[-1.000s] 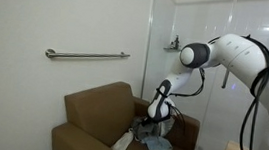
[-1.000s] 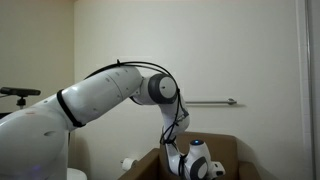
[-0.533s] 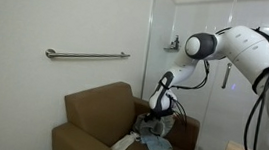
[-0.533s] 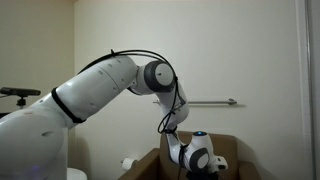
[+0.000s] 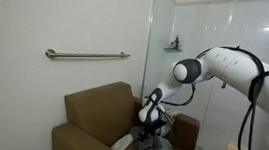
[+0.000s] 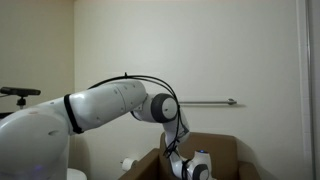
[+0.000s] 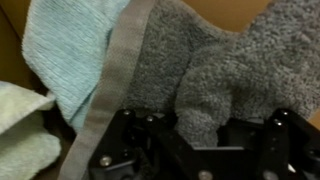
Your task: Pick up the towel and put it on the sofa arm
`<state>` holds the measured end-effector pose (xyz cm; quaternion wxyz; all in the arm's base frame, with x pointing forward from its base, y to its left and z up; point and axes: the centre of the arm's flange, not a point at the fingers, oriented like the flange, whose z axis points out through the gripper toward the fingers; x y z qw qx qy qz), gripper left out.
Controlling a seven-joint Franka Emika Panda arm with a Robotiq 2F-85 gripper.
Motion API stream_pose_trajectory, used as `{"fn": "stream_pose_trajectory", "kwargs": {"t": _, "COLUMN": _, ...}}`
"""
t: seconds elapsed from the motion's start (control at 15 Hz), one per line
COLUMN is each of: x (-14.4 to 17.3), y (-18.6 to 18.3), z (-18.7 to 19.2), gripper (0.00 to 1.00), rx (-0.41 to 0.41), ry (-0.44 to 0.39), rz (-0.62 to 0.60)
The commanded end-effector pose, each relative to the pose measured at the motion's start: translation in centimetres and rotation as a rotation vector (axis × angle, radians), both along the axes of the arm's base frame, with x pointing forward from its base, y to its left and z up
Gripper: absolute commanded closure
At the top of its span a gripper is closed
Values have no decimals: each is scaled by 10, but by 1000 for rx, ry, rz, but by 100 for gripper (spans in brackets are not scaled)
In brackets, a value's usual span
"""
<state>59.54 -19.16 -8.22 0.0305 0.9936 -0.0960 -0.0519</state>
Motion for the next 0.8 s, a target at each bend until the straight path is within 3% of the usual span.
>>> {"fn": "stream_pose_trajectory", "kwargs": {"t": 0.0, "x": 1, "y": 53, "z": 12, "gripper": 99, "rx": -111, "ry": 17, "rz": 172}}
{"fn": "stream_pose_trajectory", "kwargs": {"t": 0.2, "x": -21, "y": 97, "z": 45, "gripper": 99, "rx": -217, "ry": -67, "rz": 300}}
{"fn": "stream_pose_trajectory", "kwargs": {"t": 0.4, "x": -39, "y": 136, "z": 70, "gripper": 99, "rx": -304, "ry": -237, "rz": 363}}
{"fn": "stream_pose_trajectory", "kwargs": {"t": 0.53, "x": -46, "y": 160, "z": 87, "gripper": 99, "rx": -341, "ry": -371, "rz": 336}}
{"fn": "stream_pose_trajectory", "kwargs": {"t": 0.73, "x": -64, "y": 194, "z": 121, "gripper": 99, "rx": -319, "ry": -511, "rz": 204}}
